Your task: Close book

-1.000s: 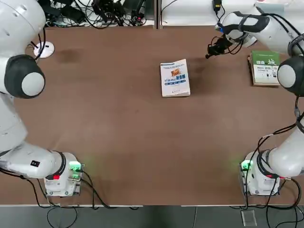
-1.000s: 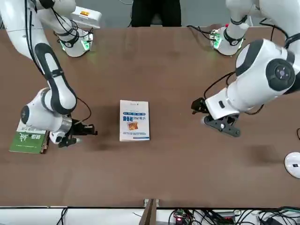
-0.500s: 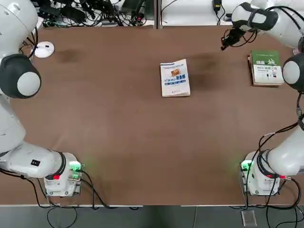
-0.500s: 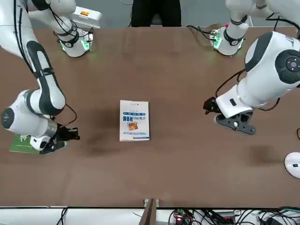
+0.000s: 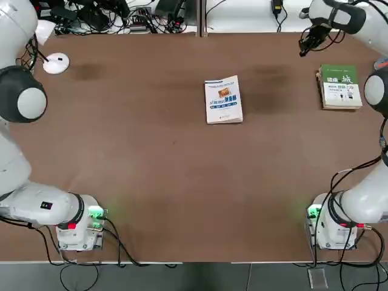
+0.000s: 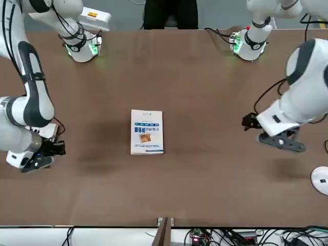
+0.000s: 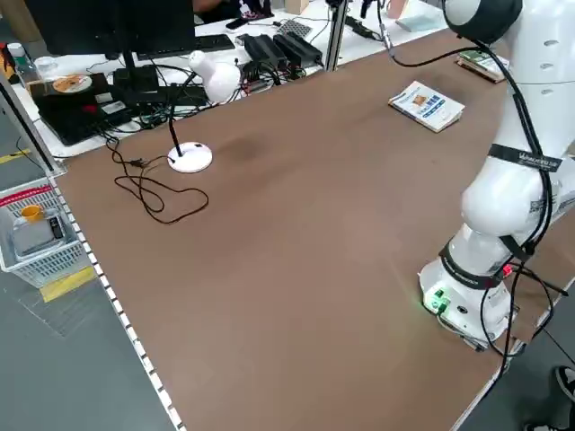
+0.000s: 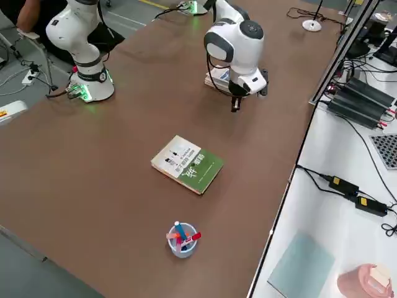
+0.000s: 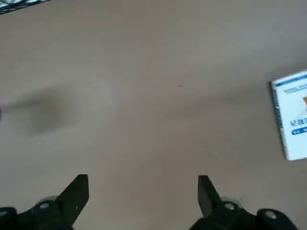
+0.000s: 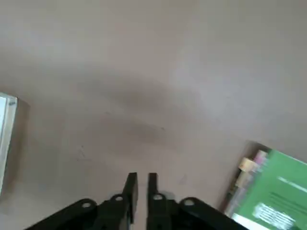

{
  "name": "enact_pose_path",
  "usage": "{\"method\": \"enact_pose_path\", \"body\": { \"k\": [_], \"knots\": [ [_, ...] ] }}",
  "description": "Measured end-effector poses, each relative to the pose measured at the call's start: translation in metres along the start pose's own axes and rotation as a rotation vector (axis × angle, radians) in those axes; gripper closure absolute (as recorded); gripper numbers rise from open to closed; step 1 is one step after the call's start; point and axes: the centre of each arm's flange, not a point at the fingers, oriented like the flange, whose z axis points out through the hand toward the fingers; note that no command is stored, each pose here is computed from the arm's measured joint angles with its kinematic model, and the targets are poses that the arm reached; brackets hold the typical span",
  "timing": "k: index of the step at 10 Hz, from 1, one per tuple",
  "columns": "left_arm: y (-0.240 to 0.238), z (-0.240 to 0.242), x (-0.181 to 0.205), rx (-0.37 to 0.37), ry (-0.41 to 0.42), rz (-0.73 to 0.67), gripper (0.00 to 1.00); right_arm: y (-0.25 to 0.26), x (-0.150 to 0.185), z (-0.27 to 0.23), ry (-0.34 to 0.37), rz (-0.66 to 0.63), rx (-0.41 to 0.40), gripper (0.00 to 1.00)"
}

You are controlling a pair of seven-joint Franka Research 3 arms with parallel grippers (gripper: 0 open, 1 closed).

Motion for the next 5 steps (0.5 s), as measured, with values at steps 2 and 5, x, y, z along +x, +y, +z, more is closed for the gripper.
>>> {"method": "enact_pose_path", "body": {
  "k": [2,5],
  "knots": [
    [-0.025,-0.007,-0.008,0.002,-0.026,-0.006,0.00,0.009,0.000,-0.023,-0.014,-0.003,-0.029,0.59],
    [-0.040,-0.029,-0.025,0.013,-0.036,-0.039,0.00,0.021,-0.002,-0.035,-0.017,0.022,-0.054,0.30]
  ]
}}
